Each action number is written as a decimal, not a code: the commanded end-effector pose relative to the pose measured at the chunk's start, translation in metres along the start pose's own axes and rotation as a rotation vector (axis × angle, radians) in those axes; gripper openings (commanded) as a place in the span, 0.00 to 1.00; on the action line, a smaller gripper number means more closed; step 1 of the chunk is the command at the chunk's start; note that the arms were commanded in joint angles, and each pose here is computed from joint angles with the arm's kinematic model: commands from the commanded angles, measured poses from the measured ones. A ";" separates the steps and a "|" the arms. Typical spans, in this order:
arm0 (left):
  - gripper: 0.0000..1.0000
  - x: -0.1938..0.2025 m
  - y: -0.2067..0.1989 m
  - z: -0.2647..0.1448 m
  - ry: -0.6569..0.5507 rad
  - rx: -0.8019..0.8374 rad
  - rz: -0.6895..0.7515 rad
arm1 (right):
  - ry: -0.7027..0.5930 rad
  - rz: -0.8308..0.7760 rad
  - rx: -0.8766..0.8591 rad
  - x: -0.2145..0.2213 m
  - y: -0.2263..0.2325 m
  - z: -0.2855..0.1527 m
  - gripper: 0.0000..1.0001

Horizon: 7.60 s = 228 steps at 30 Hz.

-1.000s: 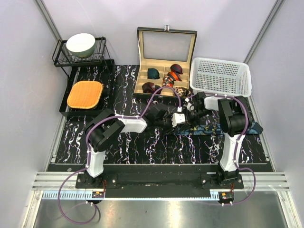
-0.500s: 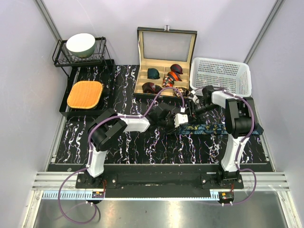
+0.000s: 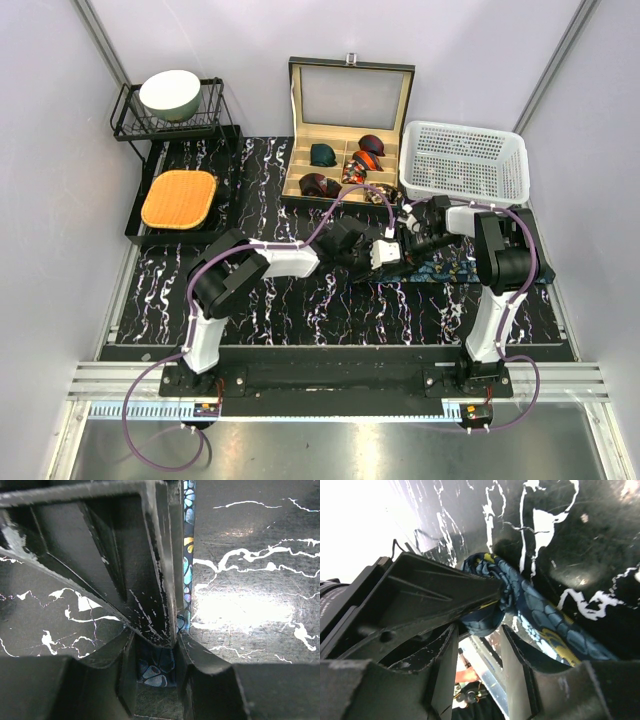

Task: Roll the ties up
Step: Roll the tie at the center of the board.

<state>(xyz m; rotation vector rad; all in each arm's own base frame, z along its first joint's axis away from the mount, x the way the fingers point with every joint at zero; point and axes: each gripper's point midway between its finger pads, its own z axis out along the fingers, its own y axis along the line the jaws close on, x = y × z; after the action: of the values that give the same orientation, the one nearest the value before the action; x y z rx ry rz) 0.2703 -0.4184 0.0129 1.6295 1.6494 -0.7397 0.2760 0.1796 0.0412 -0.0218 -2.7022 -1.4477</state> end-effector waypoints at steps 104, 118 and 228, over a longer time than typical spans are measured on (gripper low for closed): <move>0.30 0.056 -0.026 -0.017 -0.216 -0.112 0.025 | 0.162 -0.178 0.130 0.002 -0.033 0.027 0.00; 0.49 0.071 -0.045 -0.021 -0.163 0.035 -0.100 | 0.114 -0.261 0.102 -0.012 -0.009 0.017 0.00; 0.00 0.113 -0.035 -0.040 0.574 0.108 -0.210 | 0.150 -0.098 0.042 -0.004 0.007 0.017 0.43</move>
<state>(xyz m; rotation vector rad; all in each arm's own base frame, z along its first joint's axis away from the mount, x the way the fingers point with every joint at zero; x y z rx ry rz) 0.2747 -0.3906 0.0173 1.7226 1.8912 -0.6491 0.2821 0.1946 0.0495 0.1533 -2.6315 -1.3855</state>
